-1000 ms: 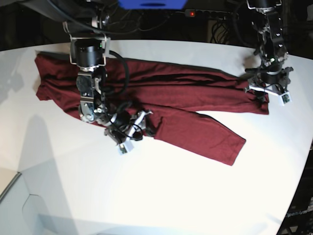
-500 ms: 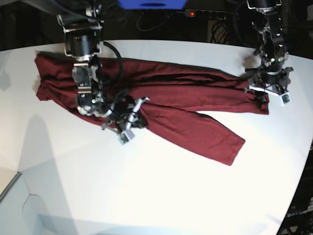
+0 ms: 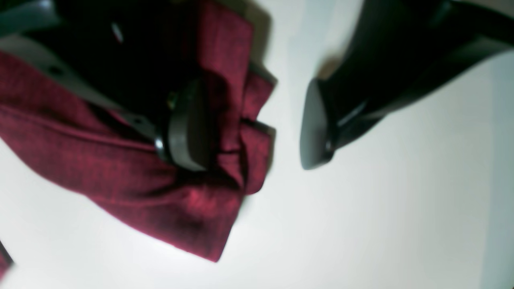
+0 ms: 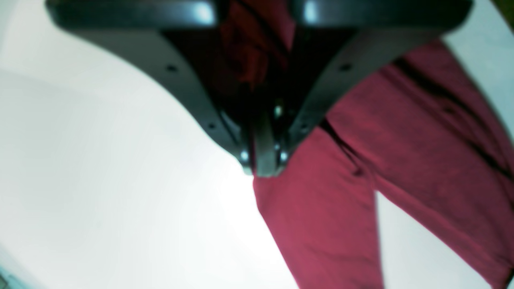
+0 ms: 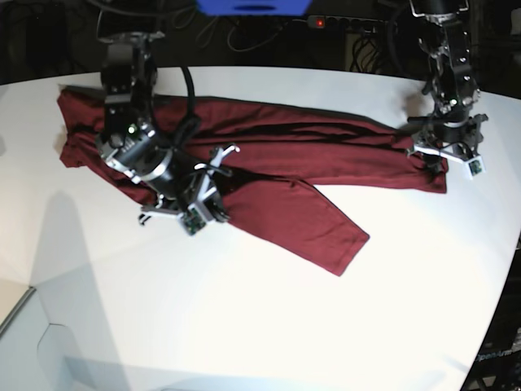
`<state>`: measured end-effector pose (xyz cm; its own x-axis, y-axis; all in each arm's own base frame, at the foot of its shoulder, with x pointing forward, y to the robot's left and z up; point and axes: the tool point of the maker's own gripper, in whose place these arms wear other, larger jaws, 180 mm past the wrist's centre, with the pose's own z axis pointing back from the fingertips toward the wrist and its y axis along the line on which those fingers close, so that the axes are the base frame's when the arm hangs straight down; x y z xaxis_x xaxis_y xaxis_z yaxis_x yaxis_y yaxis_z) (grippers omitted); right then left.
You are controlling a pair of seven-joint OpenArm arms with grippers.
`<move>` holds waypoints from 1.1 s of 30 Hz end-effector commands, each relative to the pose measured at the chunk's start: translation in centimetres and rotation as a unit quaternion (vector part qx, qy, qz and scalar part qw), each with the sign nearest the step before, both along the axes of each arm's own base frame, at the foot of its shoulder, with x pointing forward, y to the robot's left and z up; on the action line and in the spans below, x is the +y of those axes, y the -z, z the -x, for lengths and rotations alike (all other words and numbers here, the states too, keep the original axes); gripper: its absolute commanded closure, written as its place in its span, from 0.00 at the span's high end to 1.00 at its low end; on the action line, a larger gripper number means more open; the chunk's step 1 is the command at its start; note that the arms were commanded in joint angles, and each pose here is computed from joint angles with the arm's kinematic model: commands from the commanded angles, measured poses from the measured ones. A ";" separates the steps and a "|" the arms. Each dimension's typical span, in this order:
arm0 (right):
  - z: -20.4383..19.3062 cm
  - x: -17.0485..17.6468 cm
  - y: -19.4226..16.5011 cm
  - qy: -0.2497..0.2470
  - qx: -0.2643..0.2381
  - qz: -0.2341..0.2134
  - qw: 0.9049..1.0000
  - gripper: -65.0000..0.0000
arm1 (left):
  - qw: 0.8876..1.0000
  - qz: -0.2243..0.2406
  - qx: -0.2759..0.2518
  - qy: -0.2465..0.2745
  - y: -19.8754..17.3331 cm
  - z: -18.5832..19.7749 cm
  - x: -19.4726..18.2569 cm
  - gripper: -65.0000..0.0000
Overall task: Layout the t-shirt on the table in an organized manner, then fold the t-shirt properly
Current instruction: 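Grasp the hanging sleeve with the right gripper and lift it, then grasp the shirt's hem end with the left gripper and fold it inward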
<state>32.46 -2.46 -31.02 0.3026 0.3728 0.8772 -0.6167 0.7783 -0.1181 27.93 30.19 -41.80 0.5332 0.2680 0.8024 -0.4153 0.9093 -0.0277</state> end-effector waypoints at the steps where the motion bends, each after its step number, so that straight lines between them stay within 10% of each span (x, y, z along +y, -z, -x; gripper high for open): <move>1: 0.3 1.2 -2.0 -0.014 -0.028 -0.023 0.999 0.00 | 1.000 -0.013 -0.026 0.001 -1.5 -1.1 0.6 0.53; 11: 8.5 8.5 -0.4 -0.122 0.020 -0.051 0.991 0.00 | 0.999 -0.015 -0.030 0.001 -1.9 -1.2 0.6 0.53; 33: 10.5 8.3 7.4 -0.134 0.129 -0.024 0.982 0.00 | 0.986 0.002 -0.164 0.032 -11.5 -2.9 -2.1 0.57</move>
